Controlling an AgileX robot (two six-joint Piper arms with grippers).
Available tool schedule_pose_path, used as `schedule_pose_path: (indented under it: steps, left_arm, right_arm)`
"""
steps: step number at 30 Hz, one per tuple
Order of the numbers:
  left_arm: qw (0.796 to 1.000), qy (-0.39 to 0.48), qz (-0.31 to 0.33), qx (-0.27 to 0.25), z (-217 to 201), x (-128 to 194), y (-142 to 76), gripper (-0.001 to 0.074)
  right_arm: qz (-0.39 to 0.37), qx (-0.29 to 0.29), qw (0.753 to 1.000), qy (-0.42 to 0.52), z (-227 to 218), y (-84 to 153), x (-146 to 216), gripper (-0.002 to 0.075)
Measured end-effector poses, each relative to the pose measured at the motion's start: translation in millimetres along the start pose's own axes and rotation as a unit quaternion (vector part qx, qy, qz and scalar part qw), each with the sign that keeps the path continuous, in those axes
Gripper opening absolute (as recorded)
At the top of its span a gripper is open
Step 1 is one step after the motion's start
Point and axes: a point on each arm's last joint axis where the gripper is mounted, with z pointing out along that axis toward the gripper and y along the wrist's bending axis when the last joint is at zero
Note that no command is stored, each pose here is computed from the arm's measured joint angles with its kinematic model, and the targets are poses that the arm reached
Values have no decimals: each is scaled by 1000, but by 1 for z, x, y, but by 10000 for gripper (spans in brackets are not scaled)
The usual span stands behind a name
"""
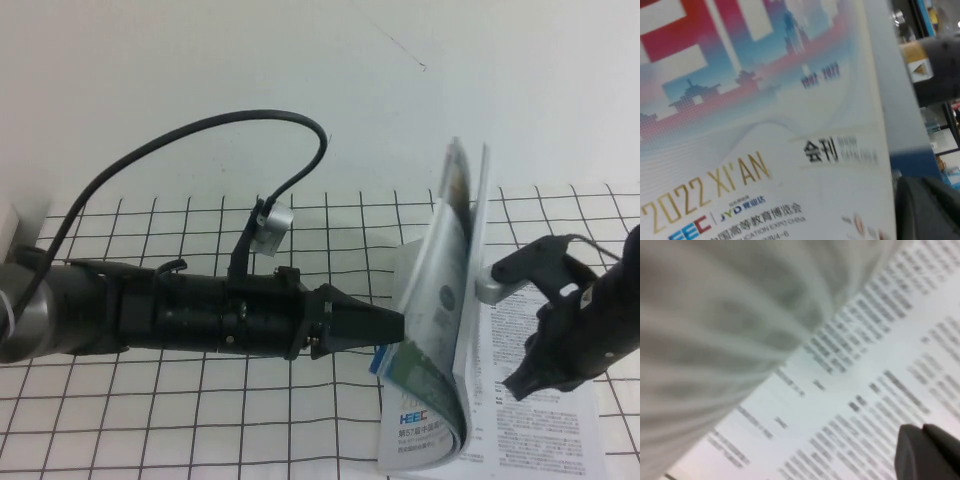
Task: Close book
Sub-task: 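Close the open booklet and leave it lying on the table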
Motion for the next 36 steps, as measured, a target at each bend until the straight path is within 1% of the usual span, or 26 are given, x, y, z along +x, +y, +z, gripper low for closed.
schedule_pose_path:
  steps: [3,6,9,11,12,13,14,15,17,19,20,22,23,25,28,29,32,36]
  left_arm:
    - [1000,5,5,1,0,1,0,-3]
    - [1000,7,6,1,0,1,0,12]
    - [1000,6,14,1,0,1,-2,95]
    - [1000,3,24,2,-2,0,-7,185]
    - [999,1,32,4,-3,-1,-10,216]
    - [999,0,42,5,-4,-1,-14,242]
    - [999,-3,50,7,-6,-2,-19,251]
    - [998,-5,58,8,-7,-3,-23,243]
    - [997,-15,80,4,-12,-5,-36,181]
    - [993,-38,107,-24,-18,-9,-49,97]
    - [990,-51,125,-48,-22,-11,-56,64]
    - [979,-68,158,-105,-32,-13,-67,29]
    - [971,-75,177,-140,-39,-13,-73,19]
    - [952,-87,212,-203,-52,-12,-85,9]
    - [913,-103,272,-286,-74,-8,-107,3]
    - [900,-109,288,-307,-81,-6,-115,2]
    - [873,-116,318,-352,-100,4,-136,1]
    - [840,-119,332,-413,-123,21,-156,1]
  right_arm:
    - [-10,44,999,6,-27,-4,4,-3]
    - [-24,103,994,19,-58,-10,9,-3]
    - [-10,166,986,13,-94,-15,12,-3]
    - [-7,201,979,-4,-119,-17,15,-3]
    - [-7,218,976,-17,-133,-17,17,-3]
    - [-8,230,973,-28,-144,-17,20,-3]
    - [-7,240,970,-44,-157,-15,24,-3]
    - [-4,248,967,-64,-170,-13,28,-3]
    - [2,258,961,-101,-193,-8,38,-3]
    - [6,266,955,-132,-213,-4,49,-3]
    - [8,269,951,-149,-223,-1,55,-3]
    - [3,274,945,-175,-239,4,66,-3]
    - [1,275,943,-188,-247,7,73,-3]
    - [-7,274,938,-212,-260,13,85,-3]
    - [-12,264,936,-232,-267,20,102,-3]
    - [-13,257,937,-238,-267,23,109,-3]
    - [-11,230,940,-253,-263,32,127,-3]
    - [-6,200,937,-285,-250,42,154,-3]
